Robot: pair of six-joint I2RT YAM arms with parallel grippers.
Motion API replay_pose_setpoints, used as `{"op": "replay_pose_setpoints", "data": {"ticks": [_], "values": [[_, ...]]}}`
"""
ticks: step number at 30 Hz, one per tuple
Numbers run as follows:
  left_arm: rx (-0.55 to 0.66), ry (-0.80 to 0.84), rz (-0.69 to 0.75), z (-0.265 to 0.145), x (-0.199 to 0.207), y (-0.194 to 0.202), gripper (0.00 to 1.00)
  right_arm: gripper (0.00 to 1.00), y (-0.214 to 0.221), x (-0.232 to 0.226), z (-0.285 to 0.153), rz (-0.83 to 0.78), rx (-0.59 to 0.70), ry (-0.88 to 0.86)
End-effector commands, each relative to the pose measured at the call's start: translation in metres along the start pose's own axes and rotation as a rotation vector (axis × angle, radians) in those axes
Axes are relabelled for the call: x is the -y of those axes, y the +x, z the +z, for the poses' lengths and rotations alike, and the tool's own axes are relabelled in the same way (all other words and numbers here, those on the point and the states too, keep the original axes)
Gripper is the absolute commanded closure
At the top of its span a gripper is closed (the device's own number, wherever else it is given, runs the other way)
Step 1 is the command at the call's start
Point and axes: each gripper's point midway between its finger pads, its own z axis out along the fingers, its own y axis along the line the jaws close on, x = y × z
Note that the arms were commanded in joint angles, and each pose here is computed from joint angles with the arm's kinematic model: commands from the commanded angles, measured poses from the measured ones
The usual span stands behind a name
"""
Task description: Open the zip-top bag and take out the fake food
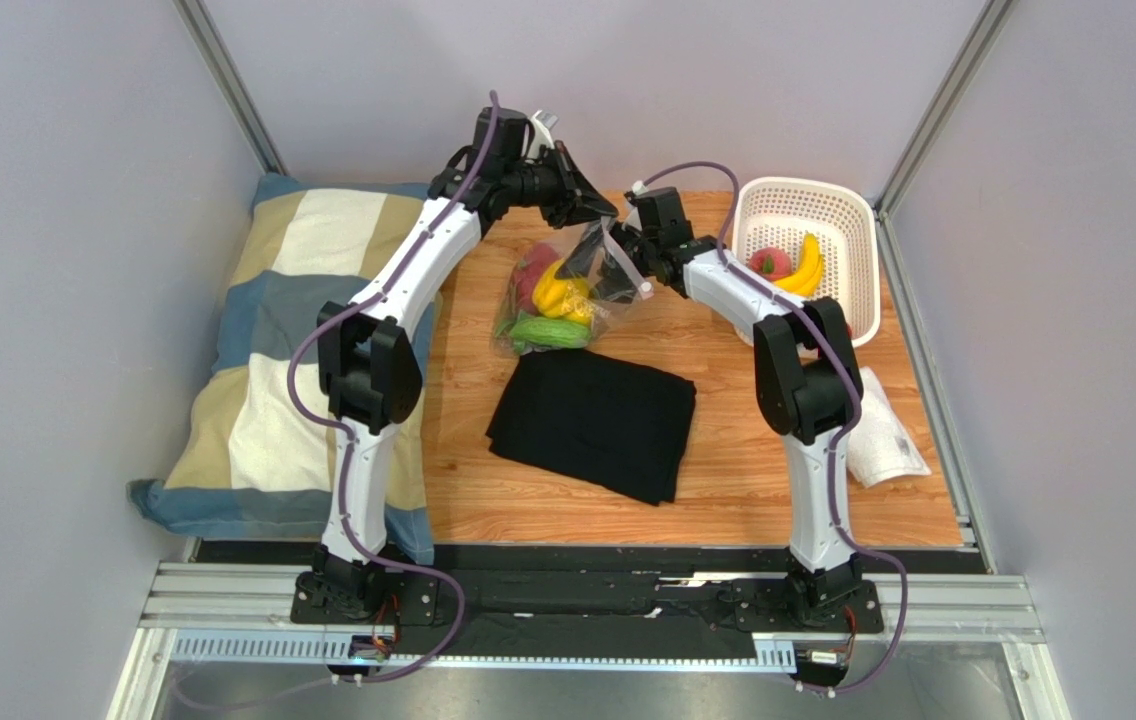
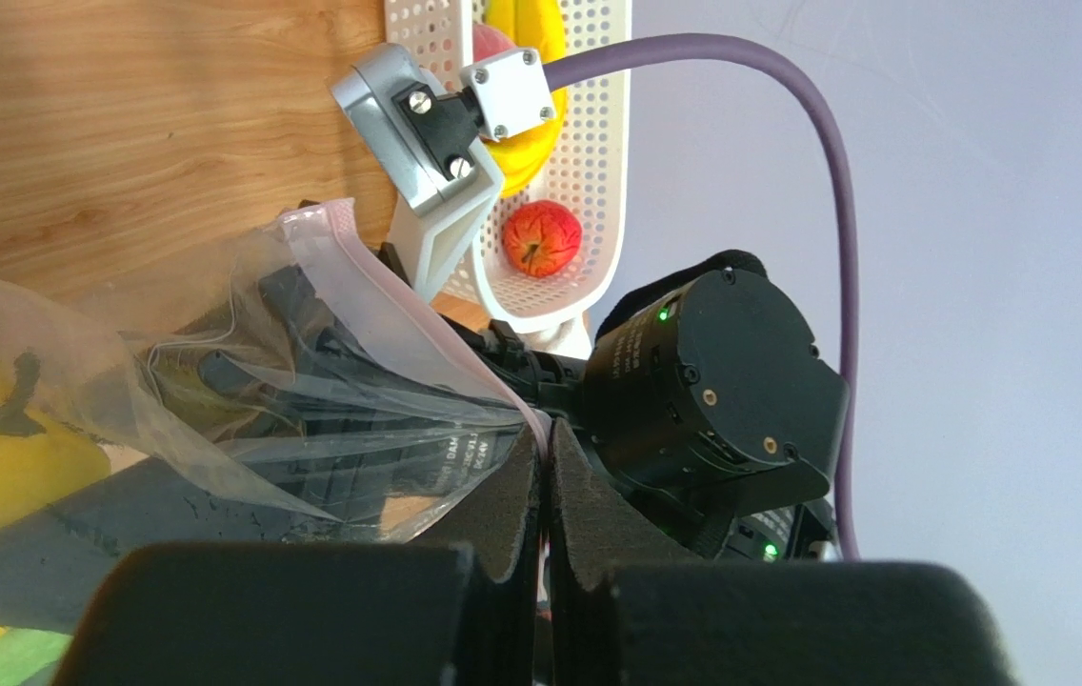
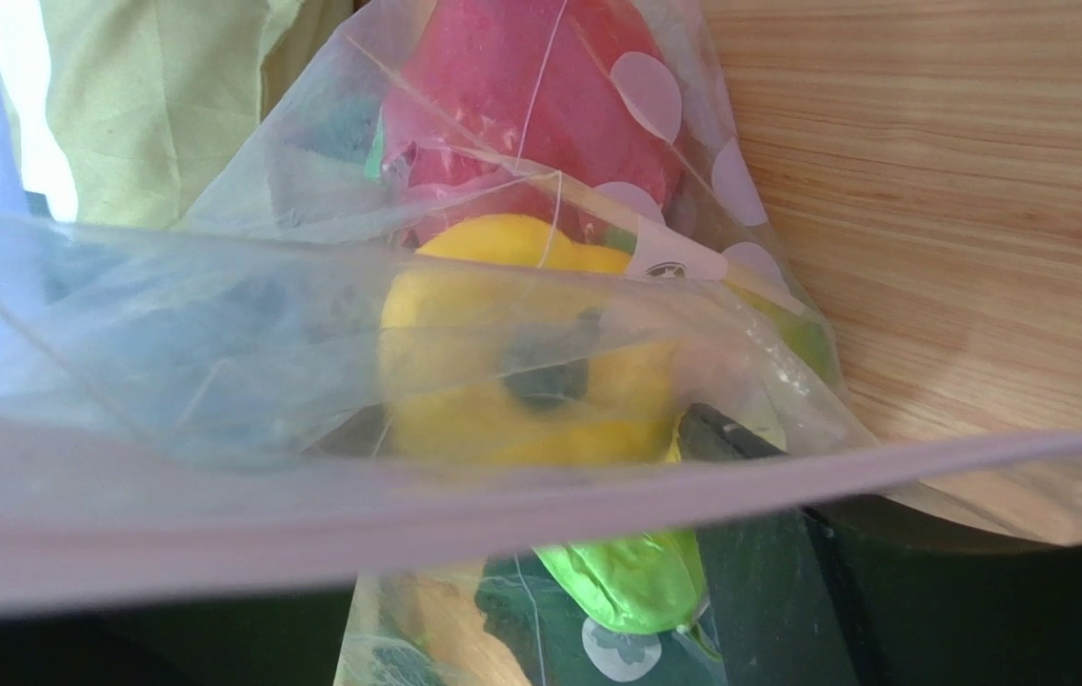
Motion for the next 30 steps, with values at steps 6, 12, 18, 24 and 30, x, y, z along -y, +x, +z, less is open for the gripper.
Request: {"op": "replay_pose_setpoints", "data": {"ticks": [6, 12, 18, 24, 30], "values": [[-0.008, 0.065, 0.035, -0.005, 0.021, 0.005, 1.00, 0.19, 0.017, -0.001, 0.030, 0.113, -0.054, -0.045], [-0.013, 0.068, 0.038, -0.005, 0.025, 0.011, 1.00, 0.30, 0.009, 0.000, 0.032, 0.160, -0.027, -0.049], [-0.008, 0.037, 0.083, -0.014, 0.022, 0.011, 1.00, 0.71, 0.002, -0.017, 0.007, 0.104, -0.005, -0.067], [0.016, -0.055, 0.144, -0.036, 0.005, 0.004, 1.00, 1.00, -0.011, -0.034, -0.038, -0.035, -0.006, -0.093], [0.039, -0.080, 0.172, -0.054, 0.007, -0.002, 1.00, 1.00, 0.000, -0.060, -0.070, -0.299, -0.095, -0.230]]}}
